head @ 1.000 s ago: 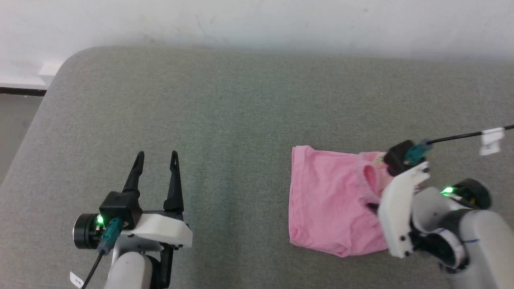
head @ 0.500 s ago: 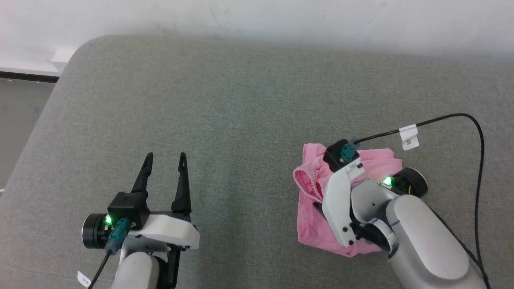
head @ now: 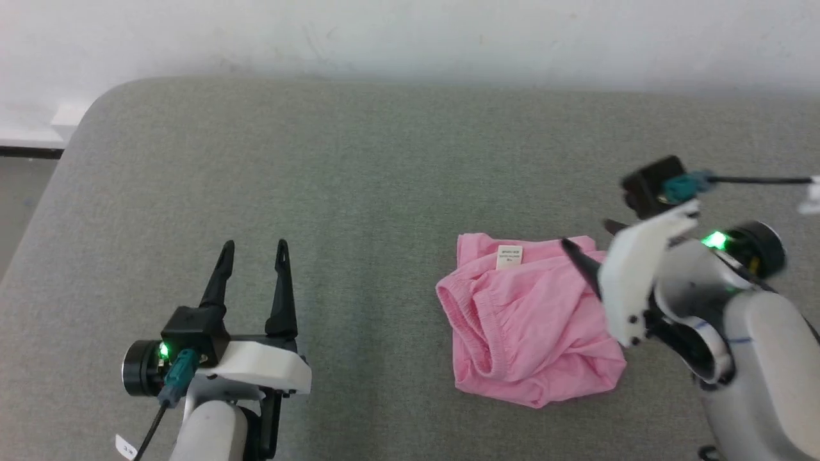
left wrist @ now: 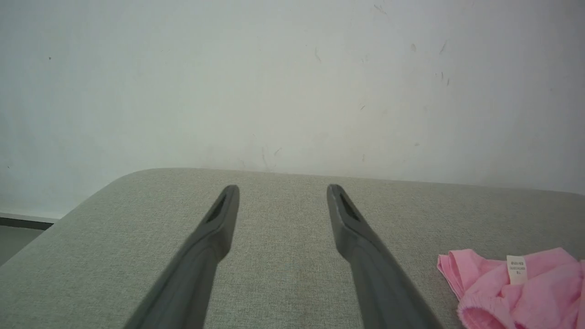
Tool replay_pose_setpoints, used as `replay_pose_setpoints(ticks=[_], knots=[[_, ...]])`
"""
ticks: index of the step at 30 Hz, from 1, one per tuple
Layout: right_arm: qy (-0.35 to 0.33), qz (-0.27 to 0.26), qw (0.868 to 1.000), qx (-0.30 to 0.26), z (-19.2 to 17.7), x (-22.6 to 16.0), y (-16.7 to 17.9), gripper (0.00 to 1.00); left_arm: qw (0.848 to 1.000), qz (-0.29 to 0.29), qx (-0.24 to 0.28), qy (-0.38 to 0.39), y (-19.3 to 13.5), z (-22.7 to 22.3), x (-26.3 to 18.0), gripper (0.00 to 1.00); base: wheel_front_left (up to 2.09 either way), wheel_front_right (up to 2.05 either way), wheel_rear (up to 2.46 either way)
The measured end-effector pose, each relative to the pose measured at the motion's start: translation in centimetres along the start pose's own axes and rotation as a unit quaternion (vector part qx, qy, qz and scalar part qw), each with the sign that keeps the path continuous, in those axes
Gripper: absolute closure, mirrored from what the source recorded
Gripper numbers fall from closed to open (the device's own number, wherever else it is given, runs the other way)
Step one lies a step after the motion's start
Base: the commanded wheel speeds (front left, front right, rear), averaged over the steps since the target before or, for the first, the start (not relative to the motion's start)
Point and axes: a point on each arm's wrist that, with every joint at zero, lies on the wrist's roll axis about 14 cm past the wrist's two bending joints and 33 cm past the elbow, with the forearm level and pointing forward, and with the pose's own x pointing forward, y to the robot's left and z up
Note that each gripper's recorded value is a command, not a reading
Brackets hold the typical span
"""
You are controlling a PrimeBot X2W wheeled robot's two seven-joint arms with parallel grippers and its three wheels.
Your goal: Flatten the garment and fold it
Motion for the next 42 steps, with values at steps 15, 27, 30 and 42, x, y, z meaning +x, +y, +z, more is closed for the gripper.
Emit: replay_pose_setpoints(ticks=[15,27,30,42], knots=[[0.125,-0.041,0.989,0.071,-11.8,1.4,-1.6,0.00,1.000,-0.009,-0.005,0.006,-0.9,-0.7,1.0,0.00,0.00,0.00,0.00],[0.145,-0.022,0.988,0.051,-13.0,3.1,-1.1,1.00,1.000,-0.004,-0.002,0.009,-0.3,-0.9,0.9,0.00,0.00,0.00,0.00],[0.144,-0.023,0.989,0.039,-13.0,2.4,-1.9,1.00,1.000,-0.012,-0.004,0.007,-0.9,-0.9,1.2,0.00,0.00,0.00,0.00],[0.120,-0.122,0.985,-0.023,-11.0,-3.1,-12.7,1.00,0.995,-0.095,-0.016,0.000,-7.0,-1.6,4.6,0.00,0.00,0.00,0.00]])
